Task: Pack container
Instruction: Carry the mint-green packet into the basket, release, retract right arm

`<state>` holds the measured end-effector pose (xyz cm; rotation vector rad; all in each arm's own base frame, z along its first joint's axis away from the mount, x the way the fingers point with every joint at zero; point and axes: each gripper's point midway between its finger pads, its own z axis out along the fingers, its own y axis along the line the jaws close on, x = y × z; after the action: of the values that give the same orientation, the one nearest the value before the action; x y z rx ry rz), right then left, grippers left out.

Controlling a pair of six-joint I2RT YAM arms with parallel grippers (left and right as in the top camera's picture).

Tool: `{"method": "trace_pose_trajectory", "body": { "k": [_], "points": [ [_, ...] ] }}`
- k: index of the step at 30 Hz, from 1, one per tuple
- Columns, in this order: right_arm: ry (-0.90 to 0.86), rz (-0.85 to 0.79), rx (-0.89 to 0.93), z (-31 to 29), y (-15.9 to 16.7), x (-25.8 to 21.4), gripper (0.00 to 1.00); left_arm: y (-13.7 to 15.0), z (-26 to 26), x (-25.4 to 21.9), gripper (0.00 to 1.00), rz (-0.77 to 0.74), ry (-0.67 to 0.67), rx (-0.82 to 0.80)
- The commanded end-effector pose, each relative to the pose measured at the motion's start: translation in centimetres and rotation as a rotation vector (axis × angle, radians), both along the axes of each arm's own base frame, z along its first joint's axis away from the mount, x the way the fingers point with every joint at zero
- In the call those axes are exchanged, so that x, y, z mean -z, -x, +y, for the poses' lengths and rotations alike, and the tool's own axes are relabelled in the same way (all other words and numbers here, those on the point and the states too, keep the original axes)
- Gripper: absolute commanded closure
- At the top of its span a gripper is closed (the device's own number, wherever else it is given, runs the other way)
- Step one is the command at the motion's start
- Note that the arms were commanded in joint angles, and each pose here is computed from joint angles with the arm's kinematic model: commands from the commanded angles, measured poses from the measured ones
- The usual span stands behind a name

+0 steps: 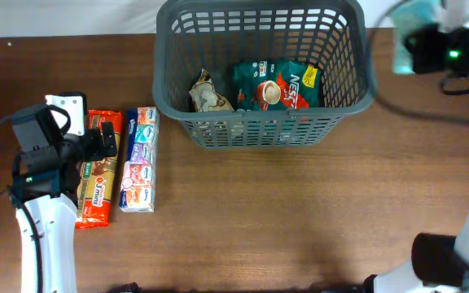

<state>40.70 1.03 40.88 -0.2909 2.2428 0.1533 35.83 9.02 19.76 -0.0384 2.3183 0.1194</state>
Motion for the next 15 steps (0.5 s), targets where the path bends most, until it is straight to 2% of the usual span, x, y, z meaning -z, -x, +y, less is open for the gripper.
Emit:
{"method": "trace_pose_trajectory", "body": {
  "k": [1, 5, 9, 13, 15],
  "points": [
    [0.115, -0.134, -0.257, 5.9, 0.4, -2.4, 0.96, -0.4, 0.0, -0.7, 0.01, -0.017, -0.003, 0.017],
    [0.197, -0.188, -0.449, 11.3, -1.3, -1.3, 0.96, -0.4, 0.0, -0.7, 0.01, -0.017, -0.003, 0.017],
    [0.198, -0.161, -0.543, 15.4, -3.8, 1.9, 0.96, -0.4, 0.0, -0.7, 0.01, -0.017, -0.003, 0.017],
    [0.195, -0.085, -0.621, 19.7, -6.2, 7.1, 0.96, -0.4, 0.0, -0.7, 0.01, -0.017, -0.003, 0.017],
    [0.196, 0.019, -0.662, 22.0, -7.6, 12.5, 0.96, -0.4, 0.0, -0.7, 0.01, -0.017, -0.003, 0.017]
  ]
}}
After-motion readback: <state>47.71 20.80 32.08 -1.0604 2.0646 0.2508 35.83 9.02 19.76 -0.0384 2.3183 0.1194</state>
